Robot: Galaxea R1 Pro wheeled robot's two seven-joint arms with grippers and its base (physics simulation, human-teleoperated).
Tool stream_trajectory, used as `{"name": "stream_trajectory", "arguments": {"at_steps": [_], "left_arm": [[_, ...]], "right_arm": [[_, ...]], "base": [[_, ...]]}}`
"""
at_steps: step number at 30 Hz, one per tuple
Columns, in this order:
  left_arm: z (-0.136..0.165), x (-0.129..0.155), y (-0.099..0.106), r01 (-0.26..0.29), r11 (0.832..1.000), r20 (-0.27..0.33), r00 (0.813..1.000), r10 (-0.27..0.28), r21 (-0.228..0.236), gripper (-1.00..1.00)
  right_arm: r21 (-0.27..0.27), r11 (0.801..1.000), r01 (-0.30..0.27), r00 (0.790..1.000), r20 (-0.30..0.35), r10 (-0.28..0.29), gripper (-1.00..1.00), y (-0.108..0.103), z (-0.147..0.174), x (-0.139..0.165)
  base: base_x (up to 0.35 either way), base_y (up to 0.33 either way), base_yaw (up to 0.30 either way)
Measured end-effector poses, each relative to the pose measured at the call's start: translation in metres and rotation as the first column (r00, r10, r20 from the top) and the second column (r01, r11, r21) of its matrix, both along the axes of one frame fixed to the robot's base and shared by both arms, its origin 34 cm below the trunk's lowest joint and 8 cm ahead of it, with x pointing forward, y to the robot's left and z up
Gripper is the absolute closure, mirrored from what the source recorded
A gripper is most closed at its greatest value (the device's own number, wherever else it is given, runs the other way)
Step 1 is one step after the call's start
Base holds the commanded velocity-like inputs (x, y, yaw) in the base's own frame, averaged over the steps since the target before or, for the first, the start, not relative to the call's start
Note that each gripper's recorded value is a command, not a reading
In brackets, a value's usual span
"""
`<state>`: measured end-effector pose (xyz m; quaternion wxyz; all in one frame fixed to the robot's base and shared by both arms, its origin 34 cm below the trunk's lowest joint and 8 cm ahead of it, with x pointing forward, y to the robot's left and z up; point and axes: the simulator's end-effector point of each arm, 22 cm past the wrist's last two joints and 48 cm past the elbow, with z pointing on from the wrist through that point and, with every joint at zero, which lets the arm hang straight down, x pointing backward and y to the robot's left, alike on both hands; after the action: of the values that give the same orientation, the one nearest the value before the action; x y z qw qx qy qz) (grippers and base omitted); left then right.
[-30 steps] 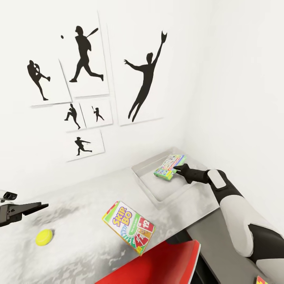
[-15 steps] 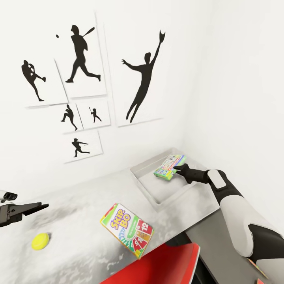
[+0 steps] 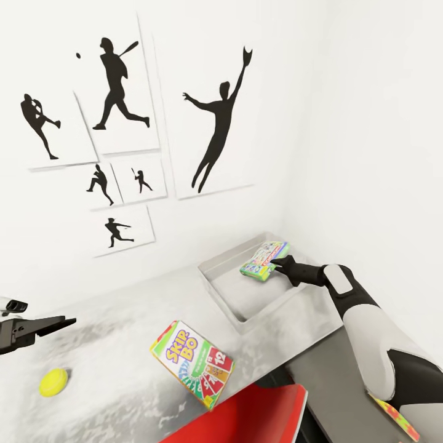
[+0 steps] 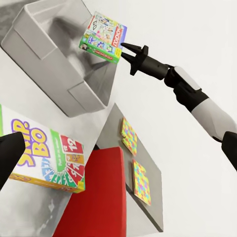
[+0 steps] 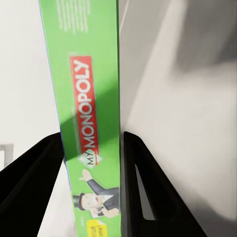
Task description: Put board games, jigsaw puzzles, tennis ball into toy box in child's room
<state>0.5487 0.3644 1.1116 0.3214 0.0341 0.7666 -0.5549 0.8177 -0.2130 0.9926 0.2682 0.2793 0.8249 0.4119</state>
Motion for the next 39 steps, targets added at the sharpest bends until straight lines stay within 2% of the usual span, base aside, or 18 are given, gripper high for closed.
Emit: {"name": "stream_trajectory", "arguments": {"at_steps": [10, 15, 19, 24, 39], "left_arm": [[0.000, 0.000, 0.000, 0.001, 1.000, -0.001, 1.000, -0.001, 0.000, -1.00], [0.000, 0.001, -0.004, -0.013, 0.999, 0.010, 1.000, 0.014, -0.034, -1.00], [0.003, 0.002, -0.018, 0.012, 0.999, 0.026, 1.000, -0.011, -0.045, -1.00], [0.004, 0.003, -0.021, 0.018, 0.999, 0.029, 0.999, -0.017, -0.046, -1.00], [0.005, 0.004, -0.017, 0.007, 0.999, 0.034, 0.999, -0.005, -0.047, -1.00]], "right_arm": [[0.000, 1.000, 0.000, 1.000, 0.001, 0.000, 1.00, 0.000, 0.000, 0.000], [0.015, 1.000, 0.006, 0.999, 0.044, -0.006, 1.00, 0.015, 0.012, 0.007], [0.030, 0.999, -0.011, 0.999, 0.041, 0.010, 1.00, 0.031, 0.018, 0.009], [0.037, 0.999, -0.015, 0.998, 0.053, 0.013, 1.00, 0.045, 0.022, 0.012], [0.032, 0.999, -0.010, 0.999, 0.050, 0.009, 1.00, 0.042, 0.020, 0.013]], "base": [[0.003, -0.005, 0.000], [0.000, 0.000, 0.000], [0.000, 0.000, 0.000], [0.000, 0.000, 0.000], [0.000, 0.000, 0.000]]}}
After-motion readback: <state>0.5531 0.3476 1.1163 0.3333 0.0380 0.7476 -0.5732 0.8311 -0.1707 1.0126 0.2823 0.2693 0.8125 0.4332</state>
